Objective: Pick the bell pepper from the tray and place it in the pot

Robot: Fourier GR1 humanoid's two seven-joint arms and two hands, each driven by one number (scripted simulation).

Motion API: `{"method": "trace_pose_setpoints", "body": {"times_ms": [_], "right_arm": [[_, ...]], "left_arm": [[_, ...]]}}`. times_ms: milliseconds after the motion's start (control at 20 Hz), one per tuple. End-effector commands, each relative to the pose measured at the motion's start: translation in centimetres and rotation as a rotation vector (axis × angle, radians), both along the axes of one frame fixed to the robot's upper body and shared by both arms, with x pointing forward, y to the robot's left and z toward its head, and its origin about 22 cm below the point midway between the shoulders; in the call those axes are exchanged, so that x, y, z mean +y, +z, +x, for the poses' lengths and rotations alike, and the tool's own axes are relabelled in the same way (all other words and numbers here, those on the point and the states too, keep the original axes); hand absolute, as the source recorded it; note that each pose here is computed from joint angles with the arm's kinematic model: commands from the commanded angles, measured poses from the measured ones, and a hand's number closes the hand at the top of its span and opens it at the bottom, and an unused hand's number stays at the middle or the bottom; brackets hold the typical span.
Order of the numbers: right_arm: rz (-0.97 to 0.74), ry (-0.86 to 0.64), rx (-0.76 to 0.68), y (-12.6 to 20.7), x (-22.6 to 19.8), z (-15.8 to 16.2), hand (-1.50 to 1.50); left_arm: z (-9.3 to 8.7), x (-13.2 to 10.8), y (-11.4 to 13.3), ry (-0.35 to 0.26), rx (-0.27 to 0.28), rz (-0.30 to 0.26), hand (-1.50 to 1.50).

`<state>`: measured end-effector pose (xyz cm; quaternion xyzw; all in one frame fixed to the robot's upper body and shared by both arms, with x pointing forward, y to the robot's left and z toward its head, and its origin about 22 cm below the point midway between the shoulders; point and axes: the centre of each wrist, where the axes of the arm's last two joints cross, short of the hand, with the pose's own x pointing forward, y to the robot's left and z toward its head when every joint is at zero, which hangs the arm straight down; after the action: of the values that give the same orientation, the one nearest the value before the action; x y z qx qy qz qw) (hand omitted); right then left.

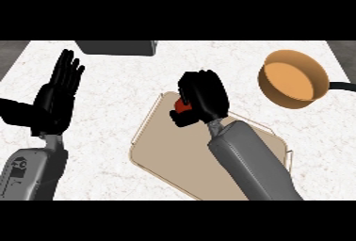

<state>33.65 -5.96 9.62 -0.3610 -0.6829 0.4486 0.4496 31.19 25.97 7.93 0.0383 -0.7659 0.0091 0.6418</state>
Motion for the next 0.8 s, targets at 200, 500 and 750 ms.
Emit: {"method": "trace_pose_setpoints", "body": {"times_ms": [200,500,750], "right_arm": [[0.103,-0.397,-0.238,11.3,4.1,-1.4,1.5],[0.123,-0.542,-0.333,13.8,1.5,-2.7,1.5],[0.094,-0.621,-0.278,16.7,-4.4,-2.3,1.5]], "left_arm": [[-0.4,0.3,-0.2,0.005,0.005,-0.011,0.0],[-1.2,0.8,-1.5,0.041,-0.001,-0.004,0.0],[-1.1,1.7,-0.2,0.04,-0.002,-0.023,0.0]]}}
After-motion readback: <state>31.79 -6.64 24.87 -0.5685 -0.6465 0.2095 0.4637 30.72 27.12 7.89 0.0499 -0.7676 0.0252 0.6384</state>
